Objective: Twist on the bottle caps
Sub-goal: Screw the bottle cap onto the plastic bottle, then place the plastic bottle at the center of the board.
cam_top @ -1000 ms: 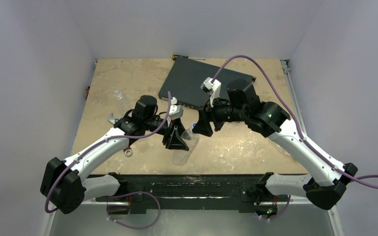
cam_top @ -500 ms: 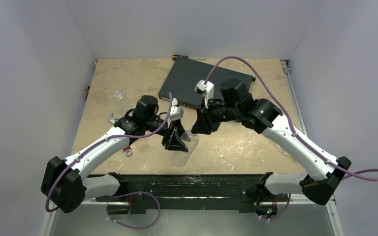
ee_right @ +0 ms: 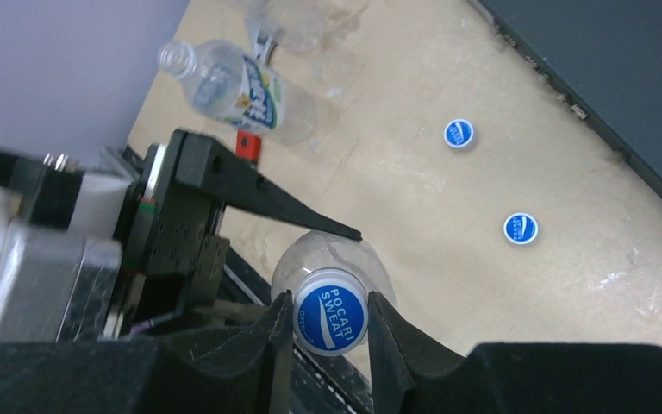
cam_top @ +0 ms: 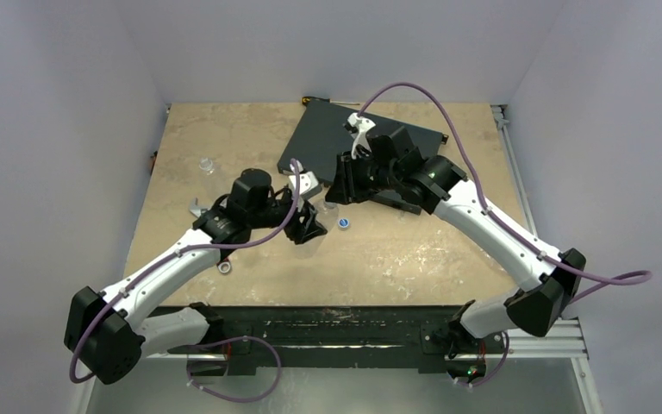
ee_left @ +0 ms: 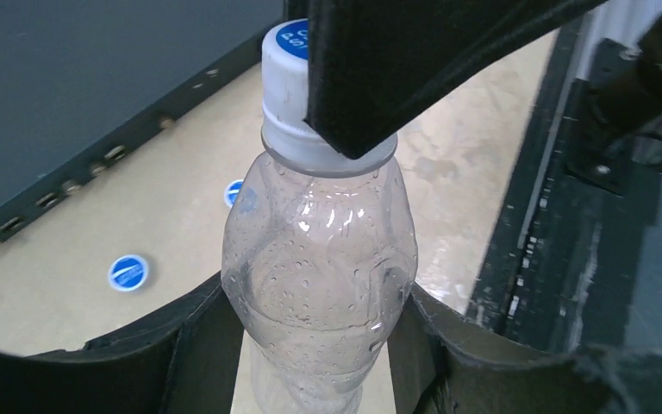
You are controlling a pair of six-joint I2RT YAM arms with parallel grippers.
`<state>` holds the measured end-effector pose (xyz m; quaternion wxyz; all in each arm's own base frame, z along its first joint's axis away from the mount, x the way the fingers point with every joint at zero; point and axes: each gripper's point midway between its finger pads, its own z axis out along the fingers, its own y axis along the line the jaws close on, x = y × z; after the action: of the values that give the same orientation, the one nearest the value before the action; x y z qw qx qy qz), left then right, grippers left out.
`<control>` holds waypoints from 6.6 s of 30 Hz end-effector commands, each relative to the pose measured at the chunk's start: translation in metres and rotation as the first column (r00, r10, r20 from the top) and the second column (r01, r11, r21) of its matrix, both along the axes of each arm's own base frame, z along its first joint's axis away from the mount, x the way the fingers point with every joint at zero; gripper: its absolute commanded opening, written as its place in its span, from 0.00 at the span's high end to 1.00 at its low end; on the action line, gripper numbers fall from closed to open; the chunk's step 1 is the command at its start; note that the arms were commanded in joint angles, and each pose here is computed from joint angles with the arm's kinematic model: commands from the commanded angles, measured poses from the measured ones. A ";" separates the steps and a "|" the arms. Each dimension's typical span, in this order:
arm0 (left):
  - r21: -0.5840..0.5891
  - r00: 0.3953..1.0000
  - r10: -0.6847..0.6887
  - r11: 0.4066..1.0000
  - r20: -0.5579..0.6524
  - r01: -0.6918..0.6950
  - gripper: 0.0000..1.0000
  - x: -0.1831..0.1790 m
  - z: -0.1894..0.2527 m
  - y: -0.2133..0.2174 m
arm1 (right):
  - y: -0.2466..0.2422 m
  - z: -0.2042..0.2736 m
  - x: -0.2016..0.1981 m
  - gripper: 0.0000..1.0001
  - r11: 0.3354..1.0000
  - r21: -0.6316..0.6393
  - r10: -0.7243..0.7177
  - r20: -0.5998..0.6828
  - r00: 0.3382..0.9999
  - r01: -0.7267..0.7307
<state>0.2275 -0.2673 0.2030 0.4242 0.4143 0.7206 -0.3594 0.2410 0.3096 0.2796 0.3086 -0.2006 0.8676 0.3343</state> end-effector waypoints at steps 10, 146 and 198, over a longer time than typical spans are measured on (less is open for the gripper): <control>-0.175 0.739 0.419 0.905 0.527 -0.389 1.00 0.070 0.104 0.004 | 0.060 -0.031 0.009 1.00 0.968 0.121 -0.159 -0.372 0.914 0.218; -0.099 0.971 0.083 0.993 0.223 -0.063 1.00 0.028 0.033 -0.022 | -0.009 0.033 0.024 0.49 0.955 -0.055 -0.287 0.081 0.954 0.292; -0.163 0.911 0.381 0.920 0.157 -0.357 0.09 0.048 0.047 0.024 | -0.342 -0.056 0.188 0.91 0.351 -0.286 -0.869 0.253 0.424 0.891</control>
<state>0.2718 -0.2455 0.2389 0.5574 0.2820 0.7301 -0.2771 0.4191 -0.0359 0.2183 0.3950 0.2301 0.8857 -0.0816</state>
